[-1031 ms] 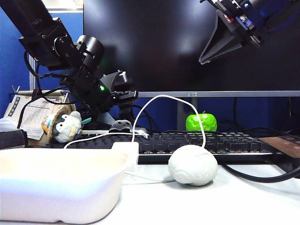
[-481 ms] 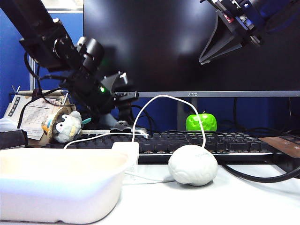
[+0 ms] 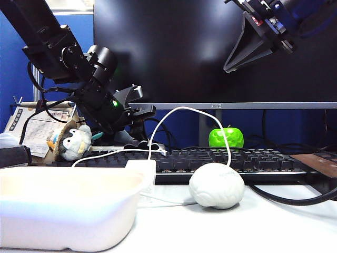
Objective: Identity fluffy octopus among items on the table, put them into the paper lunch box.
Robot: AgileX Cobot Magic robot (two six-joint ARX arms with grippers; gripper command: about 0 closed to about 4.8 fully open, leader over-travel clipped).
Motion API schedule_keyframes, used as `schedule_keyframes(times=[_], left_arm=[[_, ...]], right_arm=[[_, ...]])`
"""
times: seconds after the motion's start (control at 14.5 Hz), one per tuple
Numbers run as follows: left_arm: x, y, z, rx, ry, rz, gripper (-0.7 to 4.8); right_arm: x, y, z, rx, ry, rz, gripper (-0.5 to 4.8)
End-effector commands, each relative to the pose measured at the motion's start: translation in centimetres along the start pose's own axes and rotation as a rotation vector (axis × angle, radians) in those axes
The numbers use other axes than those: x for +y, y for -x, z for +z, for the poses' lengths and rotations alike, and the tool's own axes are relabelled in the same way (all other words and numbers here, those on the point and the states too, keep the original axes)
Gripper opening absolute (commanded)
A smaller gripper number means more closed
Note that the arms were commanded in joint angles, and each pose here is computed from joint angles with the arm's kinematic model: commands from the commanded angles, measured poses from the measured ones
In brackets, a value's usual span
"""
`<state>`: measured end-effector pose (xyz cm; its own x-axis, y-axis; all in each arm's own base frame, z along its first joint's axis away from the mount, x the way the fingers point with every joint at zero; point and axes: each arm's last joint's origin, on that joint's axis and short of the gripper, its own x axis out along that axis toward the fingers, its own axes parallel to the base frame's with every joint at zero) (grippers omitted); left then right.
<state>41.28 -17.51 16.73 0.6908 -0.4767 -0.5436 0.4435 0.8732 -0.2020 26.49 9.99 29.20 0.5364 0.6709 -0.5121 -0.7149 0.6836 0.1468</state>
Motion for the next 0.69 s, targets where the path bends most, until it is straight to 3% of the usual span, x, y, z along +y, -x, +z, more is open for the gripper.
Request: schedule_keyframes(times=[0.07, 0.69], left_arm=[[-0.10, 0.04, 0.09, 0.000, 0.003, -0.010, 0.83], [-0.49, 0.34, 0.70, -0.033, -0.005, -0.104, 0.75]], right_arm=[[0.09, 0.16, 0.34, -0.018, 0.013, 0.004, -0.06], [0.09, 0.16, 0.34, -0.019, 0.013, 0.004, -0.06]])
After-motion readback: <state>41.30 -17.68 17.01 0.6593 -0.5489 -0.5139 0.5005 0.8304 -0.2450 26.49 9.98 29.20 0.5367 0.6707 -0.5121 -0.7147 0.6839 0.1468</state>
